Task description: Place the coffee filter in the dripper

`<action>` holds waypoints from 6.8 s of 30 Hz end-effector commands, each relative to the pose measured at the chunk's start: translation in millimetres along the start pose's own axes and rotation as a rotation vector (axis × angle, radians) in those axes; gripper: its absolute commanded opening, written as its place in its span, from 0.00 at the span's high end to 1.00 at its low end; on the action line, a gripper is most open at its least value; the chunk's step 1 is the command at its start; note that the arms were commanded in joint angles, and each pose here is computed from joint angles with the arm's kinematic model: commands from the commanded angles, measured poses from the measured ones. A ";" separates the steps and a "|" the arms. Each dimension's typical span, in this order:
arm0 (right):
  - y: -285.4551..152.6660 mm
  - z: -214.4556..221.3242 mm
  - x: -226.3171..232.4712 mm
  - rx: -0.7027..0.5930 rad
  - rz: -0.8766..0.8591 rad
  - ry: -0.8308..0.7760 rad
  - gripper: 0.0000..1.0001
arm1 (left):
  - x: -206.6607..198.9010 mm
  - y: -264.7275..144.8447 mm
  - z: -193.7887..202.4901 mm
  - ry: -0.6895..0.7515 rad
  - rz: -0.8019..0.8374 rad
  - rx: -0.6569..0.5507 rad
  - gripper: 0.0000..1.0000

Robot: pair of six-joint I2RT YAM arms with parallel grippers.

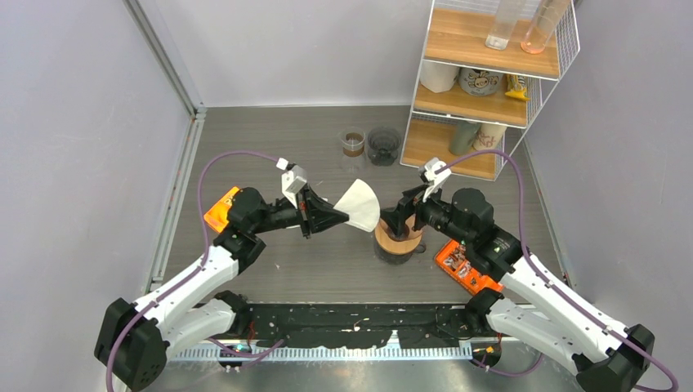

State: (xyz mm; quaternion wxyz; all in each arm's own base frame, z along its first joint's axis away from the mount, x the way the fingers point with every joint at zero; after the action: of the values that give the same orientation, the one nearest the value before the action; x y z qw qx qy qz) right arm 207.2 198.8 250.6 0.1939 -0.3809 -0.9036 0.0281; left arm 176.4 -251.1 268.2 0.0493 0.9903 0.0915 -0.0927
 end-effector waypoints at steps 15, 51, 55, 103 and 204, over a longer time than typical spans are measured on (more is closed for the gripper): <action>-22.5 -34.1 12.2 -0.093 -0.023 -0.036 0.05 | -6.0 -1.7 -21.4 0.076 0.013 -0.047 1.00; -6.3 -37.6 34.1 -0.059 -0.167 -0.013 0.05 | -7.5 -0.5 -17.7 0.066 0.038 -0.044 1.00; -3.8 -41.7 37.4 -0.072 -0.184 -0.007 0.04 | -12.6 0.1 -16.6 0.071 0.086 -0.031 1.00; -18.8 -30.4 115.8 0.043 -0.832 -0.046 0.83 | -35.2 -3.0 -21.6 0.118 0.238 -0.075 1.00; 79.9 -70.7 26.4 -0.101 0.253 -0.033 0.95 | 94.2 30.2 -49.2 -0.051 -0.841 0.048 0.18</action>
State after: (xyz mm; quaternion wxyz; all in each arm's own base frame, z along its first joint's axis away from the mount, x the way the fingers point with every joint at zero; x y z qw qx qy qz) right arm 265.4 261.5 279.3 0.1504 -0.4947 -0.8530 0.0702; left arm 277.8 -255.3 284.0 -0.0297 0.8674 0.4765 -0.1403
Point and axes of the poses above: each gripper's point midway between its finger pads, its own y axis out along the fingers, its own x axis along the line the jaws close on, z = x × y, the point moved 3 cm from there along -y, back along the fingers, and after that the axes turned 8 degrees about y, right-handed, at the moved point
